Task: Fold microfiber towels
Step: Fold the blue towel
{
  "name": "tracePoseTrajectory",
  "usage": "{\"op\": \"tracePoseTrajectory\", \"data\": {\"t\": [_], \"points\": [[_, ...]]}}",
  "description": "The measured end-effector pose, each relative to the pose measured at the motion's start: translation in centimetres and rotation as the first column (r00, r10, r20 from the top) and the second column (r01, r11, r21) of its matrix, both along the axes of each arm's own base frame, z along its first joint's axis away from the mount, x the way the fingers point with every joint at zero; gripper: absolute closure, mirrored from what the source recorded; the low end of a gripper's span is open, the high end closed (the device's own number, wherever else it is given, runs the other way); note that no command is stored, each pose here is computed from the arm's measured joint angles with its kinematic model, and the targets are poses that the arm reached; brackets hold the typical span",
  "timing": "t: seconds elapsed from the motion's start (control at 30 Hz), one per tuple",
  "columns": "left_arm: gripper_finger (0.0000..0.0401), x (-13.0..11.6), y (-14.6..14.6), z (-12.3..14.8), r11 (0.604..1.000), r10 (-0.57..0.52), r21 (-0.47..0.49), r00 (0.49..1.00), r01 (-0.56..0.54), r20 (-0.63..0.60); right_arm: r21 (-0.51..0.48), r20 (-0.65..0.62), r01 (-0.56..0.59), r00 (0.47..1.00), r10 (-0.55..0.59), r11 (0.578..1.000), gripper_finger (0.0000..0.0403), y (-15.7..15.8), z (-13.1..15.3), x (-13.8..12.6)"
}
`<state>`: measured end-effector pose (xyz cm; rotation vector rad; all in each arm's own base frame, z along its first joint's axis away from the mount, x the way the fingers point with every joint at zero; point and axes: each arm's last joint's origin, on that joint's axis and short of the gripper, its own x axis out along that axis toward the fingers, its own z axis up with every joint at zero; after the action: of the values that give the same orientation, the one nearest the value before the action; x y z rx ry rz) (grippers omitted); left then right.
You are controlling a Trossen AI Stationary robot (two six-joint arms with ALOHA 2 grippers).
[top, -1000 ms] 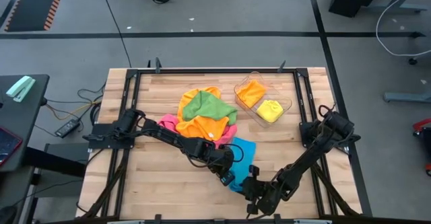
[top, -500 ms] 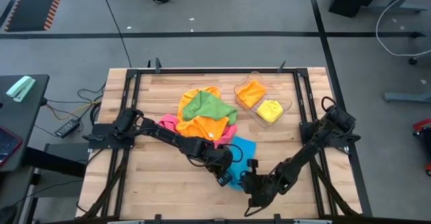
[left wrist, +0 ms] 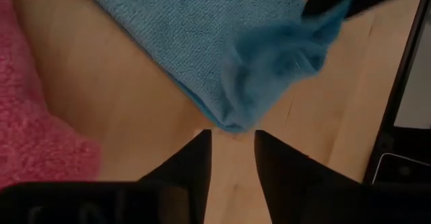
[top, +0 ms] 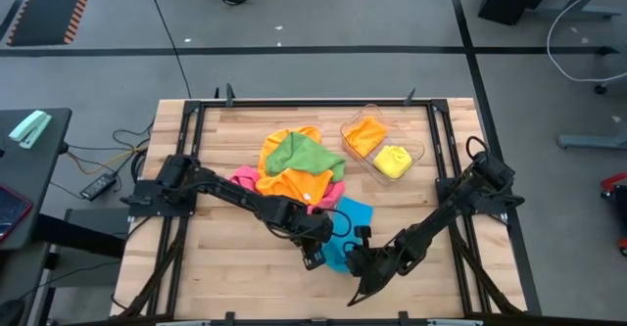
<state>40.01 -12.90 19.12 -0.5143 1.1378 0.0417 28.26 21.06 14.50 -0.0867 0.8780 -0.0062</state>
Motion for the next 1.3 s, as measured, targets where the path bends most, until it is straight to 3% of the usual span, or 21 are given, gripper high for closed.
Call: {"op": "tracePoseTrajectory", "data": {"t": [0.2,0.7,0.97,1.3], "points": [[0.0284,0.1,0.0,0.0,1.000,-0.018,0.019,1.000,0.017,0.015,-0.002,-0.007,0.008,1.000,-0.008,1.000,0.0363,-0.9,1.3,-0.2],[0.0320,0.1,-0.6,0.1,0.999,-0.044,0.017,0.998,0.044,0.042,-0.020,-0.086,0.039,0.995,-0.041,0.999,0.0363,-2.9,-0.6,-0.4],[0.0321,0.7,-1.7,0.7,0.998,-0.056,0.023,0.985,0.052,0.162,-0.052,-0.074,-0.018,0.997,0.014,0.999,0.0363,-3.4,-1.3,-0.5],[0.0330,1.1,-1.7,-0.1,0.998,-0.034,0.055,0.985,0.025,0.171,-0.089,-0.082,-0.041,0.996,0.034,0.995,0.0363,-5.1,-1.2,0.6]]}}
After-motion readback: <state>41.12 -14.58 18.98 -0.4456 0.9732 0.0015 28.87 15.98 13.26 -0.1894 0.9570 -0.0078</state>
